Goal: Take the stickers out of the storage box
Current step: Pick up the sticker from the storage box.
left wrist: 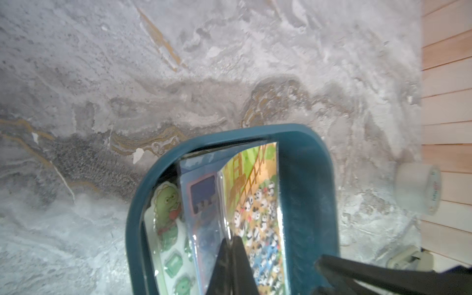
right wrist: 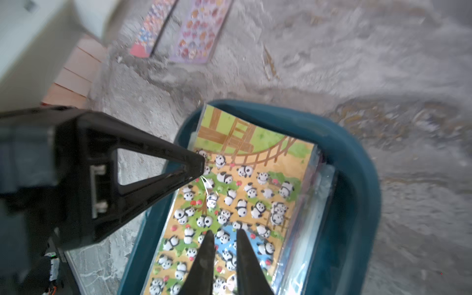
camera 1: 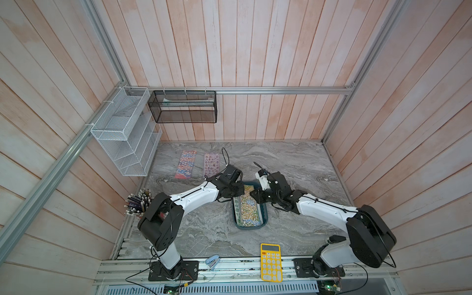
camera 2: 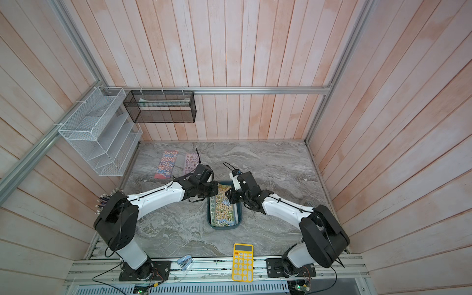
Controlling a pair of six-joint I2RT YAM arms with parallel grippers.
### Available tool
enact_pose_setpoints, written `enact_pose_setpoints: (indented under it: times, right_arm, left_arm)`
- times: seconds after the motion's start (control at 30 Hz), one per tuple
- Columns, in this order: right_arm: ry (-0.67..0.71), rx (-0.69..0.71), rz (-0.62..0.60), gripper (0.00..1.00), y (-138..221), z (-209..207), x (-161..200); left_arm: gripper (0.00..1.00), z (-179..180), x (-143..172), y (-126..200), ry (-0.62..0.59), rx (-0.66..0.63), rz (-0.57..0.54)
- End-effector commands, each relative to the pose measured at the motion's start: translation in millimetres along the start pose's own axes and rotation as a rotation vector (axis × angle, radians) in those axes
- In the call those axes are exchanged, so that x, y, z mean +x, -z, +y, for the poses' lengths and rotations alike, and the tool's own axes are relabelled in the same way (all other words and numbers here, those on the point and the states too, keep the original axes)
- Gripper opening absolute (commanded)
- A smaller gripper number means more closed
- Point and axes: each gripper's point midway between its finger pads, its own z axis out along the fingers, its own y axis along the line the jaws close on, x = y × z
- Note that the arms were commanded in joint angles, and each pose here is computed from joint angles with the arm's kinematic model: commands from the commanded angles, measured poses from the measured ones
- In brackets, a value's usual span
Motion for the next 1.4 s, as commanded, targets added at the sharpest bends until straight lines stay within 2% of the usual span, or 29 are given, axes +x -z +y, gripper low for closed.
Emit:
enact_pose_setpoints:
  times: [0.0,0.17,0.2,0.3,0.53,0.93,1.03,1.2,1.37]
  right_arm:
    - [0.012,0.013,-0.048,0.25,22,-1,-13]
    - [0.006,0.009,-0.058,0.35,34,-1,-14]
    - [0.002,0.003,-0.055,0.41,34,-1,-12]
    - [-0.017,-0.025,-0.038,0.51,30,0,-7]
    - [-0.044,-0.134,0.027,0.71,12,12,4]
    - [-0.128,-0.223,0.103,0.71,-16,12,25]
    - [-0.144,-0.249,0.11,0.64,-18,14,29]
    - [-0.154,-0.282,0.101,0.3,-15,19,28]
    - [-0.158,-0.291,0.087,0.08,-11,22,23]
  left_arm:
    - [0.0,-13,-14,20,0.035,0.106,-0.04]
    - [0.0,-19,-21,38,0.057,0.202,-0.074]
    - [0.0,-20,-21,41,0.062,0.219,-0.078]
    - [0.0,-22,-20,48,0.076,0.266,-0.083]
    - [0.0,-19,-19,61,0.131,0.388,-0.106]
    - [0.0,-4,-11,58,0.195,0.445,-0.107]
    - [0.0,0,-10,55,0.203,0.438,-0.103]
    - [0.0,4,-10,50,0.212,0.426,-0.099]
    - [0.0,6,-10,47,0.212,0.419,-0.098]
